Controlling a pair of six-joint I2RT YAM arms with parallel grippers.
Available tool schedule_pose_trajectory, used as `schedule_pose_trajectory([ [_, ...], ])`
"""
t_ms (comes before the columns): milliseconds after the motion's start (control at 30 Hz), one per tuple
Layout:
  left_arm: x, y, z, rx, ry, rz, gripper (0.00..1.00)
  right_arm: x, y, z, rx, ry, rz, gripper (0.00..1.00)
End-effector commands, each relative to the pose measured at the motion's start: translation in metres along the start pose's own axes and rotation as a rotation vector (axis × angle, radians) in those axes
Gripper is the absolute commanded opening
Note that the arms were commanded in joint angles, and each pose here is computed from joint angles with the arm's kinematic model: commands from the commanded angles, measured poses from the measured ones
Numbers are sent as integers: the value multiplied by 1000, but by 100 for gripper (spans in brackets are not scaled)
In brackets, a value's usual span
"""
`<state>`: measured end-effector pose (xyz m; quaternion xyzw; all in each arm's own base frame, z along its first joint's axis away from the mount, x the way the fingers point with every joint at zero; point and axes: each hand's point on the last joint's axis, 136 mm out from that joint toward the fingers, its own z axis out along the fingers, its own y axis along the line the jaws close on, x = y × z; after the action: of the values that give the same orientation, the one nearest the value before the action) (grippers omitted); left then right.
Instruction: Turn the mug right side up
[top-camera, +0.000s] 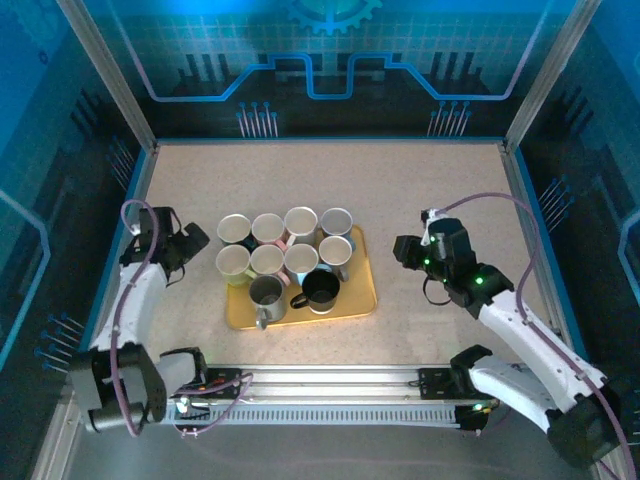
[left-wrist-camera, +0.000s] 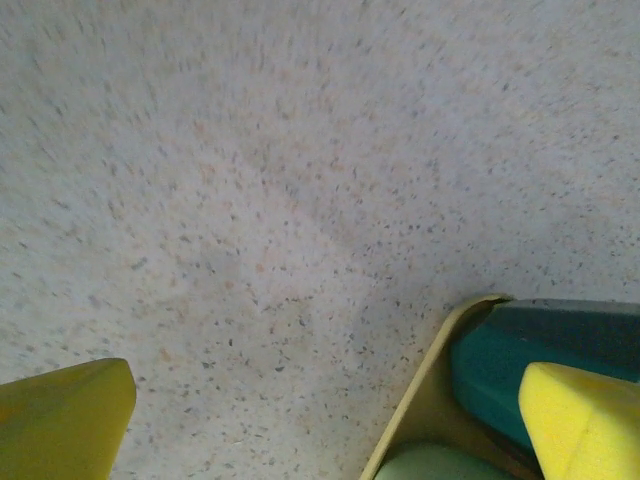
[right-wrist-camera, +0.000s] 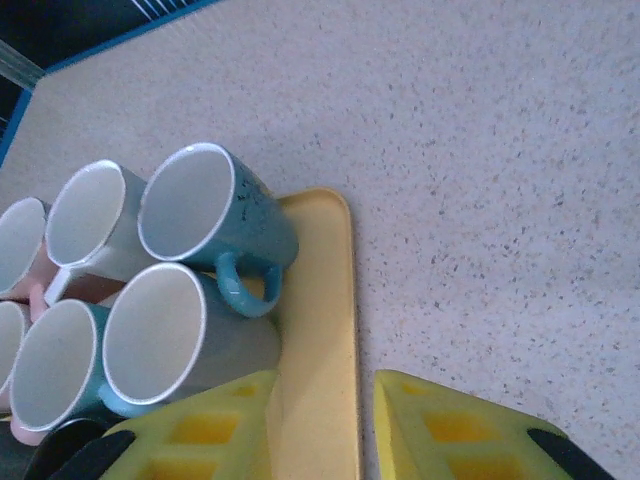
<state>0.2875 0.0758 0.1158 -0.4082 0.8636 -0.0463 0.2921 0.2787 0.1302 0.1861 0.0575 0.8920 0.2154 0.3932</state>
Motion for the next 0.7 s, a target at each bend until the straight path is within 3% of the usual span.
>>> schedule_pose_trajectory([
  [0,6,-3,2,95,49,-116,99,7,9,13,-89,62,1,29],
  [133,3,3,4,123,40,-121,99,23,5,36,-100,137,11,28],
  [233,7,-4,10,172,65,-117,99,39,-3,60,-65,218,-51,47],
  [300,9,-6,13,196,70,-126,99,48,-13,77,-16,272,-104,51],
  [667,14,4,22,158,67,-170,99,84,-16,138,39,479,-262,45],
])
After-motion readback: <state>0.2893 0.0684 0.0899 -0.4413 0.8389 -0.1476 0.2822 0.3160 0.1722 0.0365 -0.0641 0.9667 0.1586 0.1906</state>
